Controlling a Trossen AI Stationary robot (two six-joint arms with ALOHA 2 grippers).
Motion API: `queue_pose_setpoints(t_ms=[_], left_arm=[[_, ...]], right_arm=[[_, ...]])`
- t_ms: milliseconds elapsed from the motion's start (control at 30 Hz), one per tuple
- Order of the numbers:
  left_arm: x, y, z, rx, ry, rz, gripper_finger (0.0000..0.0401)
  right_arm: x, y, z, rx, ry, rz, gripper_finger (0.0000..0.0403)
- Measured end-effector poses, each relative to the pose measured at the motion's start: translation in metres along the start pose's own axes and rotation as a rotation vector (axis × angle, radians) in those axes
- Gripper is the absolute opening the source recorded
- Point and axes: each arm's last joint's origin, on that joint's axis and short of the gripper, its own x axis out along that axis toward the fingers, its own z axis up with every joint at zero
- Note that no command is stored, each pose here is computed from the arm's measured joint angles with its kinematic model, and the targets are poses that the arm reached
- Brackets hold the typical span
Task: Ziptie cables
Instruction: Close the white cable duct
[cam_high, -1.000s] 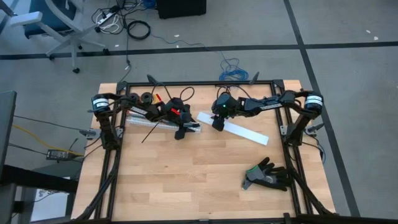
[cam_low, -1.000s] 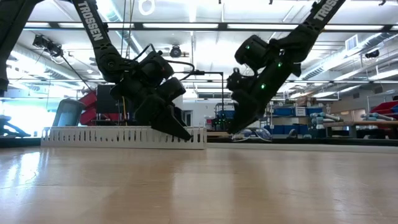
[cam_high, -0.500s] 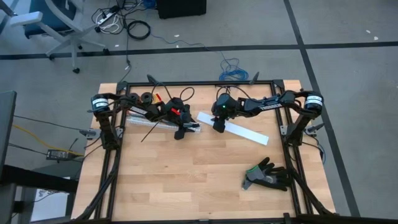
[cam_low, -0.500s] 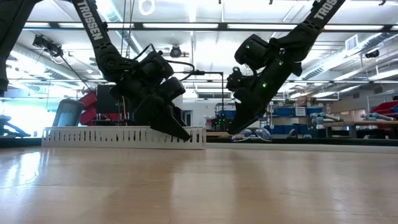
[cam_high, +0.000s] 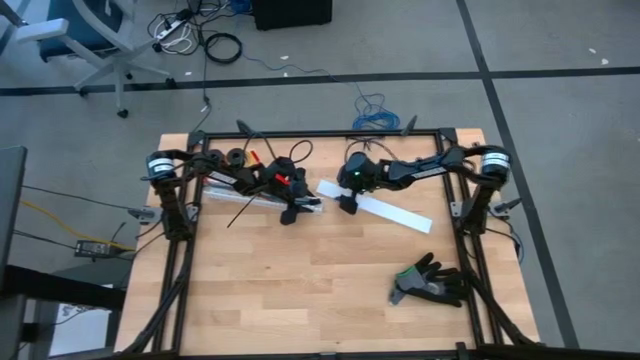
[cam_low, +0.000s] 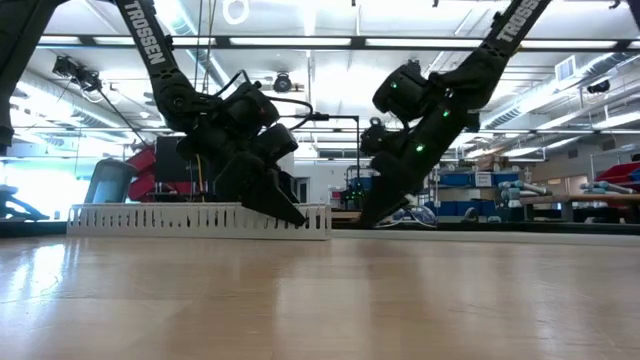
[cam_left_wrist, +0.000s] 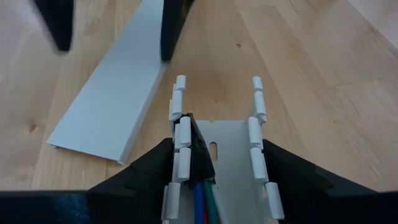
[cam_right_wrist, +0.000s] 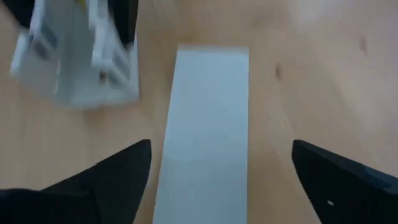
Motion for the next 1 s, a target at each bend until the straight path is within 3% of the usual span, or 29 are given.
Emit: queue_pose_setpoints(t_ms=[167, 333, 667, 1000], left_arm=[[-0.001, 0.002, -0.001, -0.003, 0.001, 0.004, 0.0230], [-0.001, 0.003, -0.002, -0.005, 0.004, 0.002, 0.0230], [-0.001, 0.003, -0.002, -0.004, 0.003, 0.005, 0.0230], [-0.001, 0.003, -0.002, -0.004, 0.003, 0.007, 0.0230]], right_arm=[[0.015, 0.001, -0.005, -0.005, -0.019, -0.026, 0.0382], [0.034, 0.000, -0.016, 0.004, -0.002, -0.031, 0.0357], [0.041, 0.000, -0.023, -0.012, -0.032, -0.025, 0.0210], [0.040, -0.002, -0.023, -0.021, -0.039, -0.004, 0.0210]])
